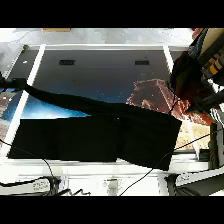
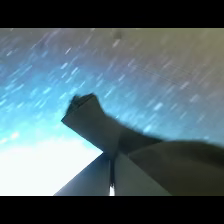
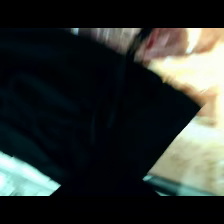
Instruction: Fold the clothes and pants, and hang the long-sleeved shirts on hangers.
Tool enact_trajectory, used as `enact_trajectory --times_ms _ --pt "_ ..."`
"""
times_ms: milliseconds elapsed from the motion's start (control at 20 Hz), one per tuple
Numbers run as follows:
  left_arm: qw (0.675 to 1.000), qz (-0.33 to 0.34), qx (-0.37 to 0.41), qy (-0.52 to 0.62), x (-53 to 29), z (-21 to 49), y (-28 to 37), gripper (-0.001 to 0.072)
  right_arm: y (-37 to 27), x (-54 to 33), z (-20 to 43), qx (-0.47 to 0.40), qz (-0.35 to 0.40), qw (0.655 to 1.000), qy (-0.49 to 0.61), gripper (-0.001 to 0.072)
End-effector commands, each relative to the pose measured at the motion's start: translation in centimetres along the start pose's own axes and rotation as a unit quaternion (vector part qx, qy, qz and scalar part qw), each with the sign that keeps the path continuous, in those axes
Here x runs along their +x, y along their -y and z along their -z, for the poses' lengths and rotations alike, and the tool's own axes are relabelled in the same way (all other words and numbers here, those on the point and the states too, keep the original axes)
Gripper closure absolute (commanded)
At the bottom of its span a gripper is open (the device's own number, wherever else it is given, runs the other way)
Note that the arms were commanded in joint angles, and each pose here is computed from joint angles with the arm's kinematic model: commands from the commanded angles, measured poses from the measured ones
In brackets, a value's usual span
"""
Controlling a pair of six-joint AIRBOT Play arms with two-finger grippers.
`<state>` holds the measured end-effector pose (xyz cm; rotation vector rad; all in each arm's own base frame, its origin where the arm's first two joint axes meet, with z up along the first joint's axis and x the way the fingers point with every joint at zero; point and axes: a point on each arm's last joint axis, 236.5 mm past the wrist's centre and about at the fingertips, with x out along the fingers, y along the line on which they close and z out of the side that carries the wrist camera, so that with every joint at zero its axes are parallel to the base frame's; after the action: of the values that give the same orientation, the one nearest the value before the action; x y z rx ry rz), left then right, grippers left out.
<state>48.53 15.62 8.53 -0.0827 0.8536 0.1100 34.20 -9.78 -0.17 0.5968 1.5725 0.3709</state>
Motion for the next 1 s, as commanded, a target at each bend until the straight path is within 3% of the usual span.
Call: enact_trajectory --times_ms 0,150,200,300,500,650,950 --pt "0.997 -0.039 0.042 -0.045 -0.2 2.0 -1.9 0.07 -0.3 4.6 5.1 0.006 -0.095 0.994 -0.057 0.0697" --pt "0.997 -0.037 0.044 -0.045 -0.2 2.0 -1.7 0.0699 1.0 8.2 6.0 0.018 -0.1 0.994 -0.049 0.0685" --pt "0.997 -0.037 0.044 -0.045 -0.2 2.0 -1.7 0.07 1.6 9.0 5.6 0.026 -0.091 0.995 -0.036 0.0636" --pt "0.997 -0.038 0.044 -0.045 -0.2 2.0 -1.7 0.0699 2.4 9.1 4.8 0.027 -0.076 0.997 -0.019 0.0429" --pt "0.997 -0.038 0.044 -0.045 -0.2 2.0 -1.7 0.07 5.7 6.8 5.4 0.017 0.011 1.0 -0.01 0.0445" --pt "0.997 -0.038 0.044 -0.045 -0.2 2.0 -1.7 0.0699 7.9 3.6 5.0 0.026 0.042 0.997 0.057 0.0444" --pt "0.997 -0.037 0.044 -0.045 -0.2 2.0 -1.7 0.0699 8.5 5.4 4.9 0.069 -0.013 0.99 0.122 0.0441"
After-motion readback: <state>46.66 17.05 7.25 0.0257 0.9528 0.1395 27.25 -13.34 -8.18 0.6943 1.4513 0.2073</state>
